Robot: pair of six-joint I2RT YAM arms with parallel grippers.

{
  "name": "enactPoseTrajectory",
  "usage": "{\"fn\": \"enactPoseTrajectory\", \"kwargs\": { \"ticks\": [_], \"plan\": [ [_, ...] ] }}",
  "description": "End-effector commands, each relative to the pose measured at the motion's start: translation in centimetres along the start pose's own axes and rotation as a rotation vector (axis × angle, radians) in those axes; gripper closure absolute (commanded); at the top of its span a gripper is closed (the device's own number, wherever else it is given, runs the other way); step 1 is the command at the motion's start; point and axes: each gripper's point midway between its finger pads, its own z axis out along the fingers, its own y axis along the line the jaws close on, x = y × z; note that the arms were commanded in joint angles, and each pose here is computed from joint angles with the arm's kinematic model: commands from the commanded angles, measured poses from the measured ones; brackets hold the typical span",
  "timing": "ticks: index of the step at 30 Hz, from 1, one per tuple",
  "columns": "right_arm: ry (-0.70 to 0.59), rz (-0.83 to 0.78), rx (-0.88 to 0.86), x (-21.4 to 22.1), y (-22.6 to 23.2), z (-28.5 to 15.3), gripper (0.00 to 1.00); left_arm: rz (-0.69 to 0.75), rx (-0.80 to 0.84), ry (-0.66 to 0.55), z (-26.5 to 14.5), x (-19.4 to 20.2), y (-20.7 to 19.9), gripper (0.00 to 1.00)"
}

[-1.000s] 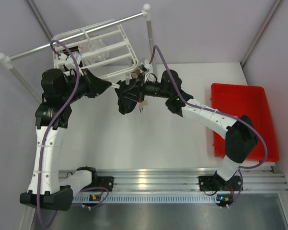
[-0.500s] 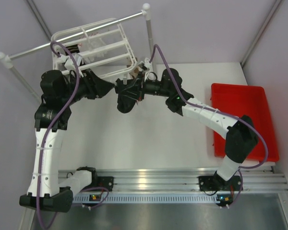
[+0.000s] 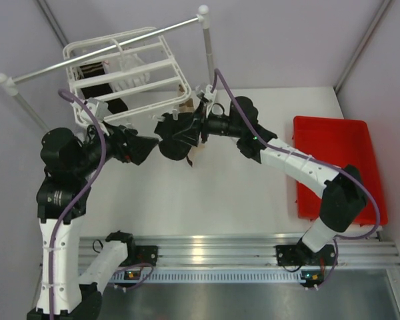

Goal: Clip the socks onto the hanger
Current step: Clamp the sock onto the hanger, then reset both arms

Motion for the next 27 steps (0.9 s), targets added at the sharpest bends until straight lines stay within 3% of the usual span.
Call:
{"fn": "enactPoseTrajectory", "kwargs": {
  "ticks": [1,9,10,14,21,27],
  "plan": [
    [-0.043,-0.089,0.036,-3.1,1.1,-2.8,0.47,0.064,-0.012,0.028,-0.7,1.2,0.3,0.02],
    [-0.016,-0.165,0.152,-3.4,2.8,-9.1,0.26,0.132,-0.089,0.012,-1.9,2.1,1.4,0.02],
    [-0.001,-0.159,0.17,-2.5,2.7,-9.9,0.15,0.141,-0.095,0.007,-2.1,2.1,1.4,0.02],
    [-0.002,-0.166,0.275,-2.2,2.0,-14.1,0.0,0.208,-0.15,-0.009,-2.5,1.6,2.4,0.02],
    [-0.048,-0.267,0.512,-2.7,1.4,-23.0,0.0,0.252,-0.227,-0.025,-2.7,1.4,3.9,0.02],
    [-0.086,-0.29,0.696,-0.4,2.4,-28.4,0.0,0.275,-0.323,-0.081,-3.5,2.6,5.9,0.02]
  ]
}}
